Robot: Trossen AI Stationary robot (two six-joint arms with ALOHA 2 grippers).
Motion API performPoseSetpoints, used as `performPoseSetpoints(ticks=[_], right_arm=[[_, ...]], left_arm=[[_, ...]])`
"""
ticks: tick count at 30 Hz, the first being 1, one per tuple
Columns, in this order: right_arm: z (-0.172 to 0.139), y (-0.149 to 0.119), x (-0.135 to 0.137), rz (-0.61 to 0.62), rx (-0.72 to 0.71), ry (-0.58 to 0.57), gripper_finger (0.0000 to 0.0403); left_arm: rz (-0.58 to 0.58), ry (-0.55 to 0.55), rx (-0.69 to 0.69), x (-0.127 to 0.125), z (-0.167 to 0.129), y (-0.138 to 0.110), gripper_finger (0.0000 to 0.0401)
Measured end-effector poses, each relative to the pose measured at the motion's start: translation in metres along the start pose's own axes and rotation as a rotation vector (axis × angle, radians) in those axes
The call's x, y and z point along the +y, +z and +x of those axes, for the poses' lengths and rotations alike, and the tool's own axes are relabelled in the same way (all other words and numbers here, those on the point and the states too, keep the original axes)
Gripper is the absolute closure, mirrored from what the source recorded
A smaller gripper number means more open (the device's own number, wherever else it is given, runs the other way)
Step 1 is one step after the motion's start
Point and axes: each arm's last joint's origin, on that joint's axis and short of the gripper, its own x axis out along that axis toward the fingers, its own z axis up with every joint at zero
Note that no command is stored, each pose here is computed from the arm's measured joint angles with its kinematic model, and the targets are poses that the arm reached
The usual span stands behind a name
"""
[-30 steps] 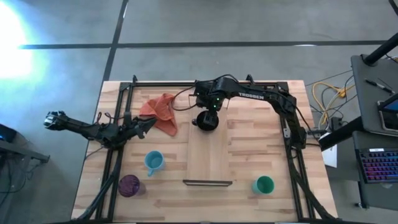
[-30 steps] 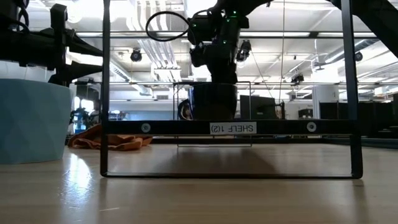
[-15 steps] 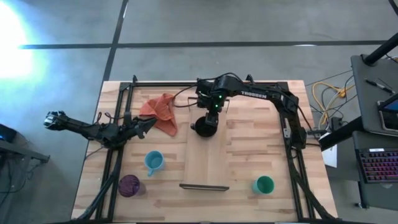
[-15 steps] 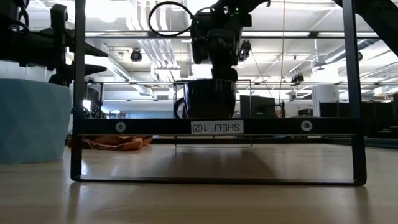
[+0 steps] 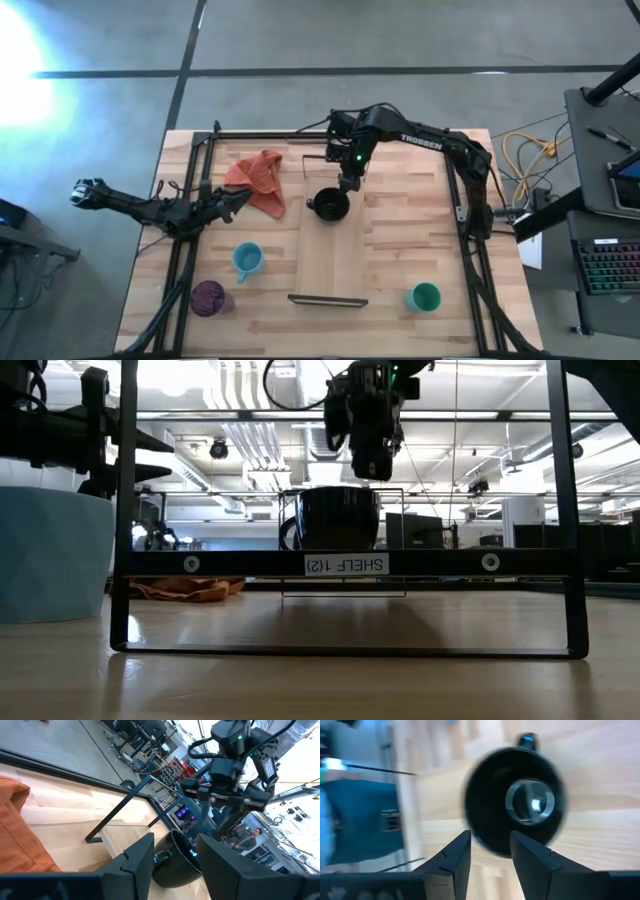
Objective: Stack small to large cups/mugs on shelf
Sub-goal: Put the black mug on the shelf
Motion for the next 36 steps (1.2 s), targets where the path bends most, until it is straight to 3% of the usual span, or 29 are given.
performPoseSetpoints(ticks=[7,9,14,18,20,24,29,33,36], right_arm=[[-0.013,0.0,0.014,-0.022,-0.068,0.093,0.0273],[-0.019,0.001,0.018,-0.006,-0.102,0.067,0.0273],[-0.035,-0.012,0.033,0.097,-0.138,-0.299,0.0273],[-0.045,-0.035,0.055,0.284,-0.136,-0.652,0.0273],[-0.043,-0.045,0.067,0.361,-0.137,-0.722,0.0273],[-0.024,-0.052,0.085,0.433,-0.165,-0.688,0.0273],[0.017,-0.062,0.091,0.539,-0.148,-0.682,0.0278],[0.043,-0.074,0.092,0.645,-0.141,-0.701,0.0306],[0.055,-0.077,0.093,0.702,-0.163,-0.692,0.0342]], left_arm=[[0.0,0.0,0.0,0.0,0.0,0.0,0.0266],[0.0,0.0,0.0,0.0,0.0,0.0,0.0266],[0.001,0.001,0.001,0.0,0.0,0.0,0.0266],[0.005,0.005,0.003,0.001,0.0,0.0,0.0266],[0.006,0.005,0.004,0.001,0.0,-0.001,0.0267],[0.025,0.001,0.037,0.002,0.0,-0.003,0.0266],[0.03,-0.037,0.211,0.006,0.0,-0.013,0.0267],[0.077,-0.009,0.244,0.004,0.002,-0.012,0.0283],[0.161,-0.031,0.227,-0.008,0.006,-0.001,0.032]])
